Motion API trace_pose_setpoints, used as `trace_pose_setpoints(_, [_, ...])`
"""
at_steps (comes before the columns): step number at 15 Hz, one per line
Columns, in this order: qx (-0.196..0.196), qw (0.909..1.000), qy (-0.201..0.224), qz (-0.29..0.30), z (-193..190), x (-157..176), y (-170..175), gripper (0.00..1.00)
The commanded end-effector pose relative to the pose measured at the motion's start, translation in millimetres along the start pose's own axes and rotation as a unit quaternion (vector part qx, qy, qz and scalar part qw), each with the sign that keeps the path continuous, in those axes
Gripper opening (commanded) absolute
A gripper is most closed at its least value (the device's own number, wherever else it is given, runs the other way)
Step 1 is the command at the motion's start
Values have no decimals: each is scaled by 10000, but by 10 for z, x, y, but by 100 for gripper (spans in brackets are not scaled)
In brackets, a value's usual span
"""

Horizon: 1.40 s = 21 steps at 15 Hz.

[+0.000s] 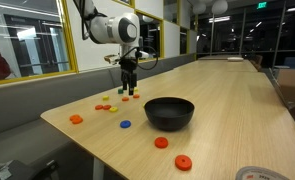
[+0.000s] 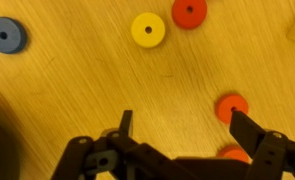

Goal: Pick up some of the objects on the table and put them in the bowl

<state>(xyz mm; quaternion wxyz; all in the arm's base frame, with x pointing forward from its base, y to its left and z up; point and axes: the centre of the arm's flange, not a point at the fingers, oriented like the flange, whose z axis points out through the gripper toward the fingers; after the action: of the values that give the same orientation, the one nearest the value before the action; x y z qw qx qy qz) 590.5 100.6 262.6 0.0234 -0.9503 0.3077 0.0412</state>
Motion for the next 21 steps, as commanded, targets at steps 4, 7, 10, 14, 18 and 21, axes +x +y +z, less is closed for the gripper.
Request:
trace_pose_setpoints(4, [-119, 9990, 426, -82, 56, 262, -379, 100])
trace_pose_setpoints(7, [-7, 9989, 423, -183, 86, 269, -511, 100])
trace_pose_setpoints(10, [69, 9986, 425, -294, 144, 254, -654, 100])
trace_pose_setpoints(14, [61, 9984, 368, -418, 299, 247, -792, 100])
trace_pose_setpoints(18, [62, 9983, 312, -498, 428, 239, -862, 100])
trace_pose_setpoints(21, [53, 9983, 267, -518, 458, 203, -884, 100])
